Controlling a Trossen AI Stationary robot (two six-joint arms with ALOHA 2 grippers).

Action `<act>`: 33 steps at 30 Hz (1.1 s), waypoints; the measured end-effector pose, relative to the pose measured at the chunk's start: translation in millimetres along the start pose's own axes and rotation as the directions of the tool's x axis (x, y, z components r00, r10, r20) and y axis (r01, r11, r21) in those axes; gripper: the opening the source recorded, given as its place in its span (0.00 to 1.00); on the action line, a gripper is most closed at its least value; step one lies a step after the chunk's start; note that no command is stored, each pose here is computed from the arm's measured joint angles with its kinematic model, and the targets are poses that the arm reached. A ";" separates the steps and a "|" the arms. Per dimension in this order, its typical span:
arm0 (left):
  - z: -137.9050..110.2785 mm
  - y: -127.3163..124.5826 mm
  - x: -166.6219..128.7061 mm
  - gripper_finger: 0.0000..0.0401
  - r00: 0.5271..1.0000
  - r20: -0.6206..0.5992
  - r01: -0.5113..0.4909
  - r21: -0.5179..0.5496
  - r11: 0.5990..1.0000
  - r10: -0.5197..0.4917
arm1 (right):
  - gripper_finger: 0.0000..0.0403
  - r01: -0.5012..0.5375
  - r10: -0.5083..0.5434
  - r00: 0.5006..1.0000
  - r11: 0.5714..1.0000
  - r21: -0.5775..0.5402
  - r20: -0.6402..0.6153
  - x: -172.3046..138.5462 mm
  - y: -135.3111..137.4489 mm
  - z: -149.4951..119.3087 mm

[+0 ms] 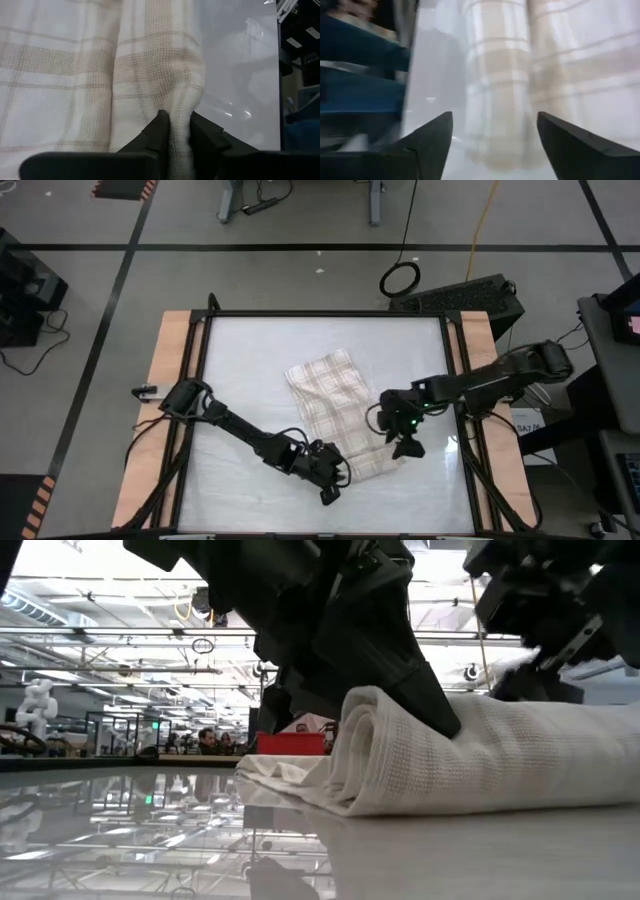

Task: Roll towel
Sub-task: Roll the white-brown patterned towel

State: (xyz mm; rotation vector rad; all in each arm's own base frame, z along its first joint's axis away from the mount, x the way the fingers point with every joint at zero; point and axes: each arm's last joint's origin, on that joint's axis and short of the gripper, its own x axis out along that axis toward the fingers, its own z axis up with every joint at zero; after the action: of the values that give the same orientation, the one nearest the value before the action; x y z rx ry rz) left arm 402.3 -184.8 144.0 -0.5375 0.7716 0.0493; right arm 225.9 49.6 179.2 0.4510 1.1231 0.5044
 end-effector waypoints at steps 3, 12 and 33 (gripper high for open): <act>1.2 1.3 0.5 0.17 1.000 -0.017 0.015 -0.004 1.000 -0.015 | 0.74 0.105 -0.102 0.994 0.992 -0.064 0.046 -14.6 14.0 -7.5; 10.8 10.7 2.8 0.17 0.999 -0.036 0.030 -0.080 0.996 -0.033 | 0.75 0.356 -0.324 0.930 0.909 -0.215 0.171 -11.0 50.4 -23.1; 12.5 13.1 3.4 0.17 0.995 -0.074 0.055 -0.150 0.987 -0.066 | 0.88 0.417 -0.413 0.904 0.797 -0.437 0.109 47.4 59.4 -31.9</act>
State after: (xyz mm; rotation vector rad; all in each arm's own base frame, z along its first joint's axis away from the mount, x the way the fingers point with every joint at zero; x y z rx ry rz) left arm 409.8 -168.0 143.2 -0.7066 0.8323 0.0291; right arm 203.6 128.0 167.3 -0.2057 1.0171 0.3553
